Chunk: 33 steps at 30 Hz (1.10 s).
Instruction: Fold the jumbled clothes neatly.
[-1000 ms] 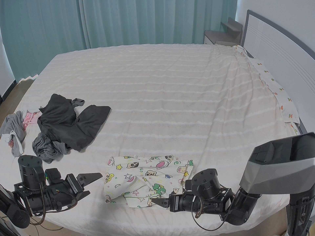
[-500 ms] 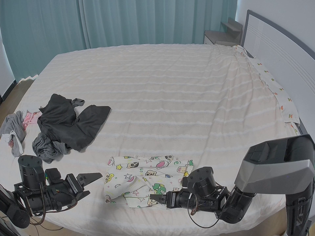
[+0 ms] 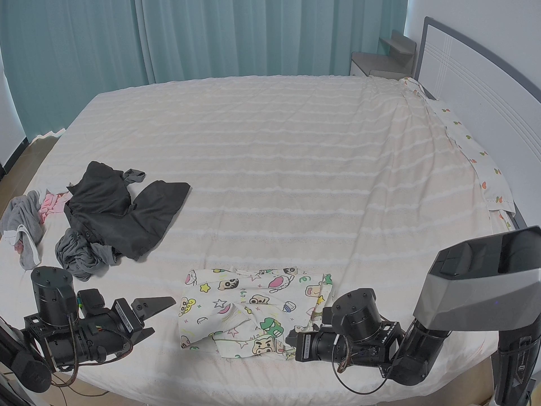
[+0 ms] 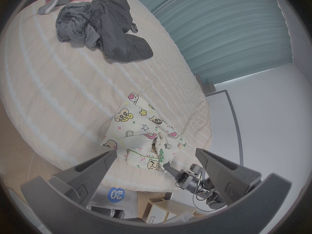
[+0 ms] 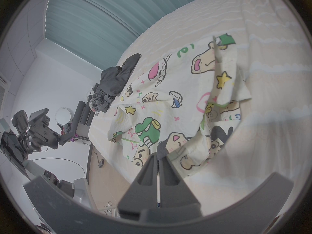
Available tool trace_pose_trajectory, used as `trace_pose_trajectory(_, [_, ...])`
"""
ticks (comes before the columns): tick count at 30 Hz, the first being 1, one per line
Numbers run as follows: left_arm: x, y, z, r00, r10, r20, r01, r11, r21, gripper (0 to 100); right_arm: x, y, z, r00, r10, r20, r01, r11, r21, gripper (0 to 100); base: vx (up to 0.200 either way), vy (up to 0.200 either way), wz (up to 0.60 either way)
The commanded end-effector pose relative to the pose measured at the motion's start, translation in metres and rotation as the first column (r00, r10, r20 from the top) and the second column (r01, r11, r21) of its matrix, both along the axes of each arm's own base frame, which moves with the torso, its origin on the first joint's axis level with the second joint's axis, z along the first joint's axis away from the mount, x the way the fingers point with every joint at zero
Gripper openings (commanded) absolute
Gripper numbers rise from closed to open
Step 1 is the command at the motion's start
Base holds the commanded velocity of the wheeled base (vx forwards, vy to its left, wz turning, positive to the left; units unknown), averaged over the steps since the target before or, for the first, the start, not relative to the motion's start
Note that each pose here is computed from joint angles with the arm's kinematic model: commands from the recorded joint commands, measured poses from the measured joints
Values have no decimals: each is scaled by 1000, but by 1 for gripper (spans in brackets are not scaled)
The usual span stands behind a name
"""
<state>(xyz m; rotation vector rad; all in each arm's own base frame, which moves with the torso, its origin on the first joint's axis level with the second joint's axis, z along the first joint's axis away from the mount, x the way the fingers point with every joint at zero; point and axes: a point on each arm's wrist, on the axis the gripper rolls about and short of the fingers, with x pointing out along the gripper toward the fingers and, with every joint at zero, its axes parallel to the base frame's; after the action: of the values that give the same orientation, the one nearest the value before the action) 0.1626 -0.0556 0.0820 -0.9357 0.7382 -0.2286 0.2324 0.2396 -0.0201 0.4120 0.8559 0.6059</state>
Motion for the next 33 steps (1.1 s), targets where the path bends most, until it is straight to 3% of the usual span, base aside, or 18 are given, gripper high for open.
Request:
trace_pose_trajectory(1, [0,0,0,1000,2,-1,-2,1000,2,100,-6,-12,18,1000,-12,17,11,1000,17,0,0,0,0])
trace_pose_trajectory(26, [0,0,0,1000,4,1,-4,1000,2,100,-11,-49,11,997,-68,-45,66,996,-55,0,0,0,0])
trace_pose_trajectory(33, [0,0,0,1000,5,1,-5,1000,3,100,-7,-57,7,998,-61,-34,57,992,-111,0,0,0,0])
